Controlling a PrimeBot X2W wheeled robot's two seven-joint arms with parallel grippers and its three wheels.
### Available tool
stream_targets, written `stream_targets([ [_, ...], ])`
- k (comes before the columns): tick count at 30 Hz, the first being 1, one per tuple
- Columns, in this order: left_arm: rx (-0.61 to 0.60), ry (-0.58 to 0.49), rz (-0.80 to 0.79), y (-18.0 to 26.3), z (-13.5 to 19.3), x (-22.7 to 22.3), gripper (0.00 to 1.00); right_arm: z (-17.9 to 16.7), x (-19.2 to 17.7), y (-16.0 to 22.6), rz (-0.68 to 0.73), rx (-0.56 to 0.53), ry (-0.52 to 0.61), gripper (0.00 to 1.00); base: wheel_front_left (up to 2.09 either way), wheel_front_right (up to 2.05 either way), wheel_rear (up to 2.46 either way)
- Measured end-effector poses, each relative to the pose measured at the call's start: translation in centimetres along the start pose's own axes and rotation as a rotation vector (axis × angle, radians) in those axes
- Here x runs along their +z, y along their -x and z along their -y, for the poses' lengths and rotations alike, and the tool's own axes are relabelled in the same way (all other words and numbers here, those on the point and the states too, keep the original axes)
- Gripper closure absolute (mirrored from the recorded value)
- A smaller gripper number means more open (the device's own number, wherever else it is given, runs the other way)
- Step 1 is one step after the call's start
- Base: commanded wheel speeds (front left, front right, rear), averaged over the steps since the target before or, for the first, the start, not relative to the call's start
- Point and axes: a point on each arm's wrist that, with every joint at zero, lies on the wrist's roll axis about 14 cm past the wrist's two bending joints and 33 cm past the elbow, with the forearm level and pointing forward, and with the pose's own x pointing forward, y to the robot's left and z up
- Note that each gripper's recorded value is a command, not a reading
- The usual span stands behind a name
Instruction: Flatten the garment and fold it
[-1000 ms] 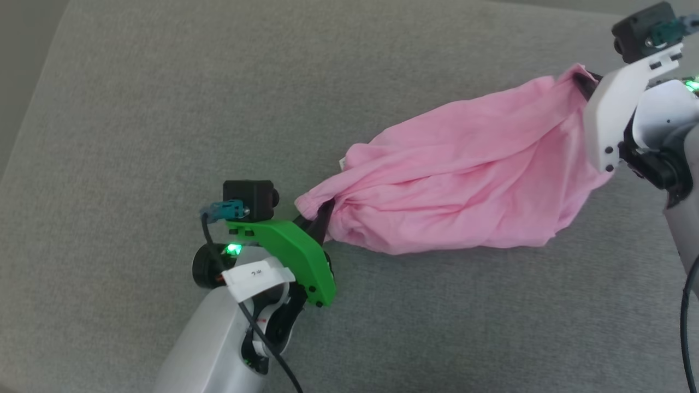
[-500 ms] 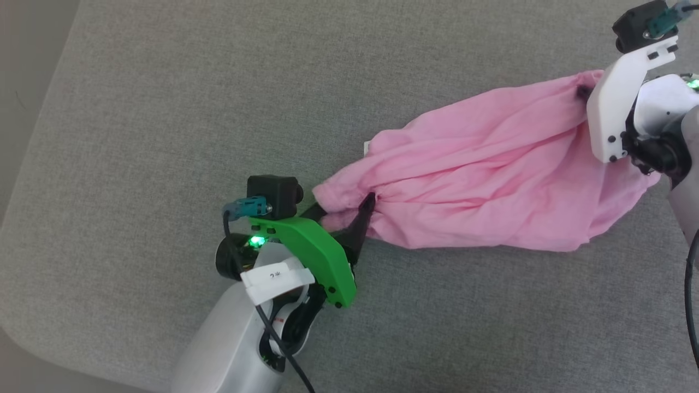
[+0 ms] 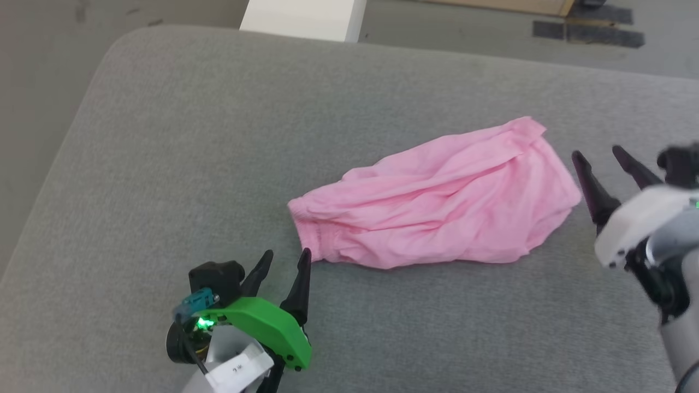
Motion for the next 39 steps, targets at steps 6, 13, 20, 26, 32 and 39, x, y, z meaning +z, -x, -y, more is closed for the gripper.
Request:
stream_targets([
  [6, 0.004, -0.036, 0.043, -0.5, 0.8, -0.4, 0.00, -0.2, 0.8, 5.5, 0.171, -0.094, -0.028, 0.00, 0.00, 0.00, 0.00],
  [13, 0.038, -0.124, 0.052, -2.3, 0.8, -1.7, 0.00, -0.8, 0.1, 9.1, 0.193, -0.160, -0.080, 0.00, 0.00, 0.00, 0.00],
  [20, 0.043, -0.150, -0.015, -3.8, 1.1, -4.2, 0.00, 0.1, 0.5, 10.6, 0.202, -0.201, -0.087, 0.00, 0.00, 0.00, 0.00],
  [26, -0.030, -0.143, -0.100, -4.5, 2.5, -5.9, 1.00, 0.0, -1.8, 9.5, 0.098, -0.192, -0.073, 0.00, 0.00, 0.00, 0.00],
  [32, -0.044, -0.139, -0.107, -4.6, 2.7, -6.0, 1.00, -0.3, -1.9, 6.2, 0.047, -0.161, -0.054, 0.00, 0.00, 0.00, 0.00],
  [39, -0.032, -0.129, -0.095, -4.7, 2.2, -5.7, 1.00, 0.7, -4.8, 2.3, -0.143, -0.179, -0.060, 0.00, 0.00, 0.00, 0.00],
])
